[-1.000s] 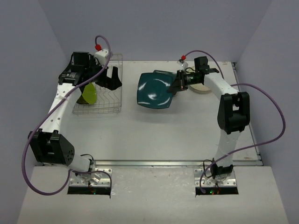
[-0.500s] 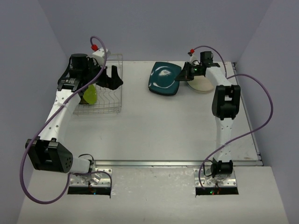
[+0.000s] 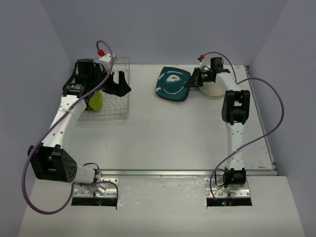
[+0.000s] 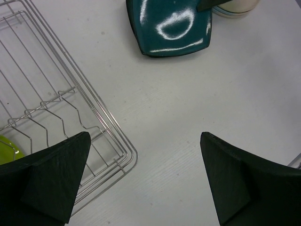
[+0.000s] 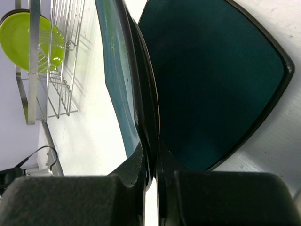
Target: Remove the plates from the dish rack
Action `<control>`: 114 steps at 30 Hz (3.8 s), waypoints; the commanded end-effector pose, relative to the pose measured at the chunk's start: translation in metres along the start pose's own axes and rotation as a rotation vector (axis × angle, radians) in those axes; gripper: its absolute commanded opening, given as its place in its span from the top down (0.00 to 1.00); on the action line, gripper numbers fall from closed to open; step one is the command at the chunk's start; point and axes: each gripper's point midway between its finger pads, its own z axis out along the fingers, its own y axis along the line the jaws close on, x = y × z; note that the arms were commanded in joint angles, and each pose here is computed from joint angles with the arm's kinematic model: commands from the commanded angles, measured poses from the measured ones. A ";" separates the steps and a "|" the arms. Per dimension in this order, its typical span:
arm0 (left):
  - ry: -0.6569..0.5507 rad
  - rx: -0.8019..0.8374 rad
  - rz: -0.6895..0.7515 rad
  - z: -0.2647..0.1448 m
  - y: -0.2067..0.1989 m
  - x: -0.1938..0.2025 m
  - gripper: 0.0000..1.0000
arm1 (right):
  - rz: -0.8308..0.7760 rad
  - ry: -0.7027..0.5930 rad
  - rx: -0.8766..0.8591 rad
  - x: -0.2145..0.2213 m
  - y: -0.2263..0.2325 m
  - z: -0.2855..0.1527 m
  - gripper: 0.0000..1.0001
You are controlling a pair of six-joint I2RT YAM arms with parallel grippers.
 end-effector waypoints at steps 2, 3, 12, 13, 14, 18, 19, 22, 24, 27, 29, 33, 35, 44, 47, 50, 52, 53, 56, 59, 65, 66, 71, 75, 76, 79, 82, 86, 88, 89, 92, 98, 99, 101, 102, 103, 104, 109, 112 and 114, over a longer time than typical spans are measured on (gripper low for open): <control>-0.040 0.024 -0.009 0.006 -0.003 -0.011 0.00 | -0.089 -0.090 -0.079 -0.037 0.007 -0.018 0.98; -0.037 0.026 -0.010 0.007 -0.003 -0.010 0.00 | -0.083 -0.090 -0.074 -0.036 0.003 -0.017 0.97; -0.023 0.012 -0.020 0.010 0.001 -0.007 0.00 | -0.090 -0.106 -0.038 -0.038 -0.013 -0.012 0.89; -0.022 0.011 -0.020 0.010 0.002 -0.007 0.00 | -0.089 -0.106 -0.034 -0.037 -0.015 -0.011 0.85; -0.019 0.011 -0.022 0.011 0.002 -0.006 0.00 | -0.092 -0.111 -0.021 -0.038 -0.018 -0.011 0.83; -0.015 0.011 -0.025 0.013 0.003 -0.005 0.00 | -0.101 -0.123 0.012 -0.041 -0.024 -0.011 0.75; -0.016 0.011 -0.024 0.013 0.003 -0.005 0.00 | -0.106 -0.127 0.020 -0.042 -0.025 -0.011 0.72; -0.012 0.012 -0.026 0.014 0.004 -0.005 0.00 | -0.122 -0.142 0.063 -0.048 -0.028 -0.014 0.62; -0.012 0.012 -0.025 0.014 0.004 -0.006 0.00 | -0.135 -0.152 0.089 -0.051 -0.030 -0.016 0.54; -0.013 0.012 -0.026 0.014 0.004 -0.007 0.00 | -0.154 -0.163 0.152 -0.056 -0.035 -0.018 0.44; -0.011 0.012 -0.027 0.014 0.004 -0.007 0.00 | -0.165 -0.170 0.194 -0.059 -0.038 -0.021 0.40; -0.010 0.014 -0.025 0.013 0.003 -0.007 0.00 | -0.206 -0.165 0.240 -0.060 -0.038 -0.020 0.35; -0.008 0.016 -0.026 0.014 0.003 -0.006 0.00 | -0.240 -0.158 0.267 -0.060 -0.039 -0.017 0.32; -0.005 0.003 -0.023 0.013 0.005 -0.006 0.00 | -0.417 -0.060 0.419 -0.043 -0.040 0.008 0.14; -0.007 -0.016 -0.029 0.013 0.008 -0.006 0.00 | -0.426 -0.046 0.440 -0.041 -0.035 0.008 0.08; -0.021 -0.074 -0.041 0.011 0.017 -0.011 0.00 | -0.426 -0.039 0.472 -0.041 -0.029 0.000 0.02; -0.041 -0.132 -0.053 0.007 0.024 -0.016 0.00 | -0.420 -0.041 0.490 -0.041 -0.025 -0.006 0.01; -0.047 -0.161 -0.062 0.005 0.029 -0.017 0.00 | -0.419 -0.046 0.499 -0.043 -0.021 -0.010 0.01; -0.073 -0.257 -0.094 -0.001 0.042 -0.023 0.00 | -0.412 -0.076 0.513 -0.054 -0.002 -0.025 0.01; -0.114 -0.364 -0.124 -0.012 0.057 -0.031 0.00 | -0.404 -0.118 0.516 -0.066 0.022 -0.041 0.01; -0.149 -0.547 -0.152 -0.040 0.087 -0.046 0.00 | -0.420 -0.182 0.437 -0.078 0.085 -0.071 0.01; -0.146 -0.584 -0.164 -0.047 0.097 -0.047 0.00 | -0.428 -0.187 0.418 -0.078 0.096 -0.075 0.01; -0.029 -0.657 -0.211 -0.060 0.145 -0.026 0.10 | -0.508 -0.196 0.346 -0.056 0.153 -0.106 0.01; 0.071 -0.706 -0.228 -0.063 0.177 0.002 0.32 | -0.555 -0.155 0.369 -0.009 0.158 -0.111 0.01; 0.086 -0.714 -0.228 -0.062 0.183 0.008 0.37 | -0.558 -0.144 0.374 0.006 0.157 -0.112 0.01; 0.125 -0.730 -0.223 -0.058 0.196 0.023 0.48 | -0.573 -0.146 0.398 0.039 0.156 -0.119 0.01; 0.164 -0.755 -0.229 -0.054 0.211 0.037 0.55 | -0.583 -0.167 0.412 0.061 0.156 -0.128 0.01; 0.201 -0.768 -0.229 -0.043 0.227 0.051 0.60 | -0.568 -0.151 0.429 0.085 0.146 -0.131 0.01; 0.216 -0.778 -0.232 -0.039 0.233 0.056 0.61 | -0.558 -0.137 0.429 0.093 0.143 -0.131 0.01; 0.229 -0.784 -0.235 -0.036 0.237 0.060 0.62 | -0.552 -0.129 0.430 0.097 0.141 -0.131 0.01; 0.275 -0.801 -0.256 -0.027 0.248 0.078 0.64 | -0.541 -0.120 0.430 0.102 0.139 -0.130 0.01; 0.301 -0.801 -0.275 -0.016 0.257 0.092 0.69 | -0.538 -0.123 0.422 0.102 0.141 -0.130 0.01; 0.306 -0.802 -0.278 -0.015 0.259 0.095 0.71 | -0.537 -0.123 0.422 0.102 0.141 -0.130 0.01; 0.308 -0.801 -0.282 -0.013 0.259 0.097 0.77 | -0.534 -0.124 0.422 0.101 0.141 -0.130 0.01; 0.305 -0.800 -0.282 -0.013 0.259 0.095 0.80 | -0.533 -0.124 0.421 0.101 0.142 -0.130 0.01; 0.300 -0.800 -0.281 -0.013 0.259 0.094 0.82 | -0.531 -0.124 0.420 0.101 0.142 -0.130 0.01; 0.293 -0.801 -0.279 -0.015 0.258 0.091 0.83 | -0.528 -0.126 0.419 0.101 0.142 -0.130 0.01; 0.191 -0.856 -0.235 -0.038 0.255 0.052 1.00 | -0.525 -0.140 0.407 0.095 0.149 -0.131 0.01; 0.127 -0.886 -0.200 -0.057 0.248 0.026 1.00 | -0.527 -0.150 0.400 0.090 0.155 -0.132 0.01; 0.081 -0.910 -0.166 -0.070 0.242 0.005 1.00 | -0.534 -0.158 0.394 0.087 0.160 -0.132 0.01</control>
